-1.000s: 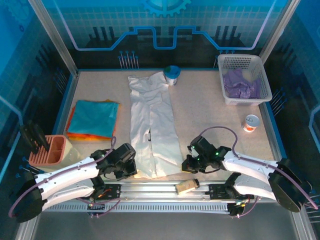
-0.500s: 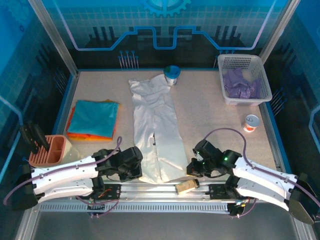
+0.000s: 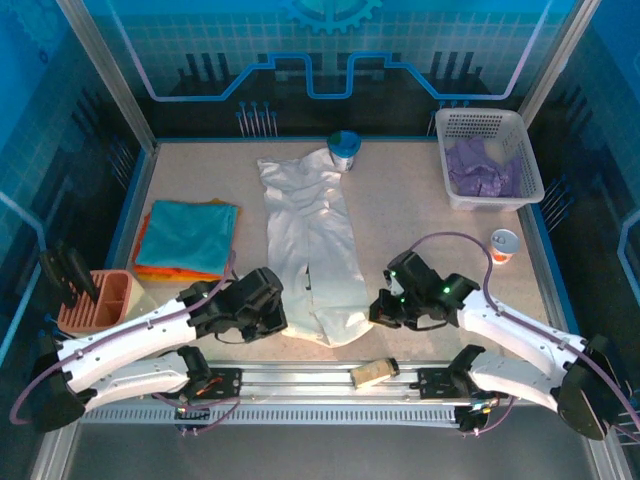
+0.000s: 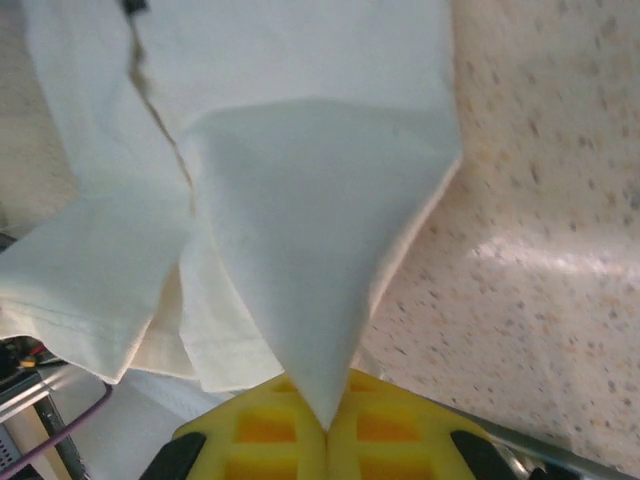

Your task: Fold and stack the t-shirts

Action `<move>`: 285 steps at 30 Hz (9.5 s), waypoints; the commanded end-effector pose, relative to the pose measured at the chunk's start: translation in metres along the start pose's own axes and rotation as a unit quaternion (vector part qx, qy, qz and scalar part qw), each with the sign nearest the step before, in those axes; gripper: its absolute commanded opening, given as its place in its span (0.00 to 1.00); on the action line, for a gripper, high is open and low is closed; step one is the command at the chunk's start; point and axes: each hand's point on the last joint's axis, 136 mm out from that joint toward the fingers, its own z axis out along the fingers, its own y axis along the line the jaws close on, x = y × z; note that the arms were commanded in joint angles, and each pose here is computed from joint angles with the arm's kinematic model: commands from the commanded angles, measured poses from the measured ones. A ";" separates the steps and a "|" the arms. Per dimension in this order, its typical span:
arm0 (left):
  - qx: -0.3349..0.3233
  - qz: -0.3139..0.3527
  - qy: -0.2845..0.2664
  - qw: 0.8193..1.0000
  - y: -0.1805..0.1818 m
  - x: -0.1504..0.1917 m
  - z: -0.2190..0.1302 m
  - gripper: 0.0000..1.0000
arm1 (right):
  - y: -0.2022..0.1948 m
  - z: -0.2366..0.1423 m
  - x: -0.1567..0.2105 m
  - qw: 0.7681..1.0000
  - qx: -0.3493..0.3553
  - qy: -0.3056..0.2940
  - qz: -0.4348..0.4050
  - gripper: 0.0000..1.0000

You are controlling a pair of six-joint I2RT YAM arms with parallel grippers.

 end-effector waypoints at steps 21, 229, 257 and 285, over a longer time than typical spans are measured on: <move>0.069 0.016 -0.119 0.990 -0.042 -0.171 -0.035 0.00 | 0.080 -0.025 -0.165 0.994 -0.086 -0.068 0.003 0.00; 0.121 -0.079 0.015 0.989 0.028 -0.118 0.092 0.38 | -0.023 0.077 -0.129 0.999 0.022 0.034 0.004 0.53; 0.122 -0.060 0.016 0.991 0.010 -0.136 0.099 0.36 | -0.012 0.072 -0.133 0.991 0.109 -0.003 -0.082 0.55; 0.093 -0.039 0.014 0.995 0.012 -0.149 0.109 0.04 | -0.018 0.082 -0.125 0.991 0.111 0.012 -0.076 0.20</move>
